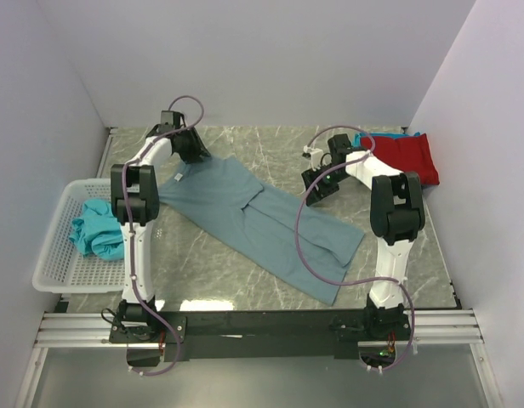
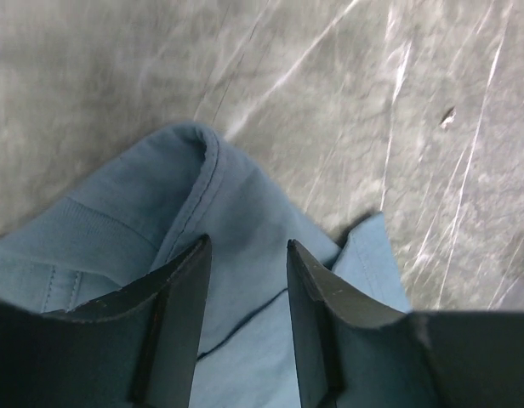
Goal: Fold and stack the t-shirts
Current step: Fold the tshirt
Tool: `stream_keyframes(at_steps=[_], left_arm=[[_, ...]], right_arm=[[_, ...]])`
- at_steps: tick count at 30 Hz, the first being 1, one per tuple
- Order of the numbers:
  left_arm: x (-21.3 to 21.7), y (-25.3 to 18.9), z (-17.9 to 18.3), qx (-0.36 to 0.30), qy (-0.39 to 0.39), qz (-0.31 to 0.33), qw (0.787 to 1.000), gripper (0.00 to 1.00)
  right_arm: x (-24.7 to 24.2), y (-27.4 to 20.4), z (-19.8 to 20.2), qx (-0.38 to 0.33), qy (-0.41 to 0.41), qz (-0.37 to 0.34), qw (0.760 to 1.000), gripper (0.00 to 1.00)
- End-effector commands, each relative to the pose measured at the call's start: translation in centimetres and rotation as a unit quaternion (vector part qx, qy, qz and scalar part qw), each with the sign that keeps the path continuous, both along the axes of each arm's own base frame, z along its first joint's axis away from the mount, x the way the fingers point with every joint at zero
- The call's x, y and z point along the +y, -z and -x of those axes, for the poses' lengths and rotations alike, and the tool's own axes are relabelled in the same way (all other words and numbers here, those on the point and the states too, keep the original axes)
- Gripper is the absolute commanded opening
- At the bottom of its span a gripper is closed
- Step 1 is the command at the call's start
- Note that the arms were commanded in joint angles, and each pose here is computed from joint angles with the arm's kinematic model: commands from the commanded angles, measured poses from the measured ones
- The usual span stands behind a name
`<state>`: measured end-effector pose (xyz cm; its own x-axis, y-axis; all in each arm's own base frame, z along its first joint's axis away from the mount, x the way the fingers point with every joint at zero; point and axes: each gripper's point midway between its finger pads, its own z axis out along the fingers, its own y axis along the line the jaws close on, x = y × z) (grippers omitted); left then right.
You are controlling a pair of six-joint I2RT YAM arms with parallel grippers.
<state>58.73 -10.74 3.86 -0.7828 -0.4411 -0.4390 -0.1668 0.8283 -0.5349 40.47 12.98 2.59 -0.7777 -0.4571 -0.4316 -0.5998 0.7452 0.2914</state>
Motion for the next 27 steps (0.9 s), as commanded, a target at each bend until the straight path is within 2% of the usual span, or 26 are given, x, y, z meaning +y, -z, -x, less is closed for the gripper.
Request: stream_keyframes(at_steps=[1,4,9,12,15,16,18,24,27], left_arm=[[0.2,1.2,-0.8,0.008,0.003,-0.012,1.0,0.47],[-0.1,1.5,-1.7,0.007,-0.001,-0.004,1.0,0.47],[-0.5,1.7,-3.0,-0.003,-0.003,0.012,1.0,0.47],[-1.1,1.7,-3.7,-0.007,-0.007,0.032,0.999,0.47],[-1.8,1.5,-4.5,-0.015,-0.013,0.056,0.998,0.47],[-2.0,1.7,-4.7,-0.012,-0.017,0.068,0.997,0.47],[-2.6,0.9,-5.4,-0.023,-0.018,0.079,0.996,0.47],[-4.6,-0.3,-6.6,-0.049,-0.015,0.105,0.993,0.5],[-5.9,-0.8,-6.7,-0.055,-0.006,0.124,0.991,0.51]], right_arm=[[0.0,0.1,0.4,0.025,0.005,-0.008,1.0,0.63],[0.3,0.1,1.4,0.043,-0.002,-0.014,0.999,0.58],[0.9,0.2,3.1,0.076,-0.018,-0.037,0.996,0.55],[1.7,0.7,4.2,0.105,-0.025,-0.051,0.993,0.46],[1.9,1.0,4.9,0.127,-0.012,-0.054,0.99,0.19],[1.9,1.4,5.2,0.13,-0.007,-0.054,0.99,0.02],[2.1,1.0,5.2,0.124,0.018,-0.059,0.99,0.0],[3.6,0.7,9.7,0.141,0.044,-0.078,0.986,0.0],[5.2,0.4,12.1,0.15,0.02,-0.082,0.985,0.06]])
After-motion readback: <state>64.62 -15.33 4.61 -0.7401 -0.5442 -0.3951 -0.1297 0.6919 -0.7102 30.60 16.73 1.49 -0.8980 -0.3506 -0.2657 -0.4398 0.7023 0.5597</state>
